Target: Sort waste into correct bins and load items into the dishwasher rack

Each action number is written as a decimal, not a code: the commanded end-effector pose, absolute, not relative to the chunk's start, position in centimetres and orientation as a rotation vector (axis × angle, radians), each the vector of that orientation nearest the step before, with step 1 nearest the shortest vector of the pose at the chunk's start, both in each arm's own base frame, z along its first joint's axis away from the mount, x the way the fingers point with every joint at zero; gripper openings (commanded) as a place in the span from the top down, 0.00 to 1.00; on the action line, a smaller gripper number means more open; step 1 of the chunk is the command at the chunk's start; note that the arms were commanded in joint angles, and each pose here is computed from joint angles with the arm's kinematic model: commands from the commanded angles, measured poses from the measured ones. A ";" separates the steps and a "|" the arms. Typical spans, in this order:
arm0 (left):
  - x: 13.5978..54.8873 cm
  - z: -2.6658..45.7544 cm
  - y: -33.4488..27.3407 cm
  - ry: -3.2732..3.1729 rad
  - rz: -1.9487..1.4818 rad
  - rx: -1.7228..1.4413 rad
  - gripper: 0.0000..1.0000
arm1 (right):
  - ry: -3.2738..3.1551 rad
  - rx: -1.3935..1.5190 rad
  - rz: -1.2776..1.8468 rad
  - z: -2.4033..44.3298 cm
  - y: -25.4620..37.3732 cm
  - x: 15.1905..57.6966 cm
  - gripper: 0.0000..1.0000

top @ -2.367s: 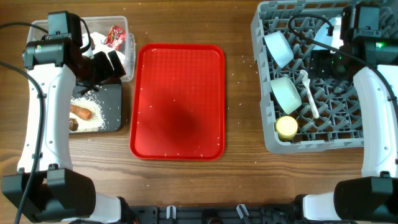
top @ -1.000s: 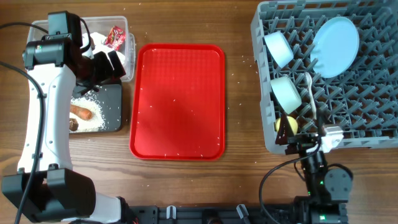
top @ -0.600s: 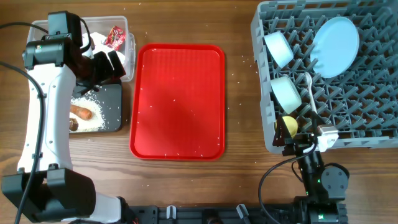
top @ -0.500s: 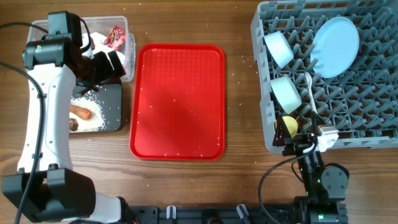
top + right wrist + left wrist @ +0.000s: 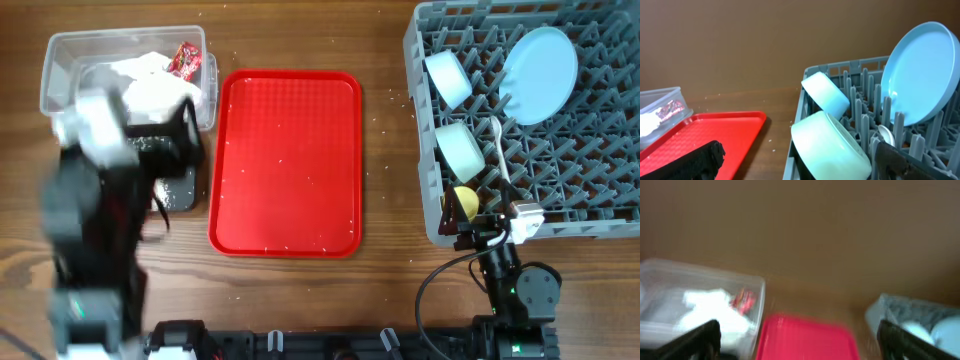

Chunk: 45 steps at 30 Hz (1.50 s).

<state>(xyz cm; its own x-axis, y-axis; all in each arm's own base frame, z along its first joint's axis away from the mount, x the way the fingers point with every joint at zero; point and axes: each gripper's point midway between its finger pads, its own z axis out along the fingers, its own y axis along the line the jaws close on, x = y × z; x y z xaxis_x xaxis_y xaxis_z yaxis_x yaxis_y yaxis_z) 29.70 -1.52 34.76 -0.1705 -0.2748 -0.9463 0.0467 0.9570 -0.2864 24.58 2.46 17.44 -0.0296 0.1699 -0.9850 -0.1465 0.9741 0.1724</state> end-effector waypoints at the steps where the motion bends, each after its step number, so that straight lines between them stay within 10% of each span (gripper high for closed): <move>1: 26.7 28.2 -1.6 1.646 -0.284 -0.136 0.00 | 1.572 0.010 0.281 17.6 2.9 24.5 0.00; 17: 24.6 15.9 -1.0 1.634 -0.301 -0.195 0.00 | 1.572 0.010 0.281 17.6 2.9 24.5 0.00; 45: 24.6 15.8 -1.0 1.635 -0.302 -0.195 0.00 | 1.572 0.010 0.281 17.6 2.9 24.5 0.00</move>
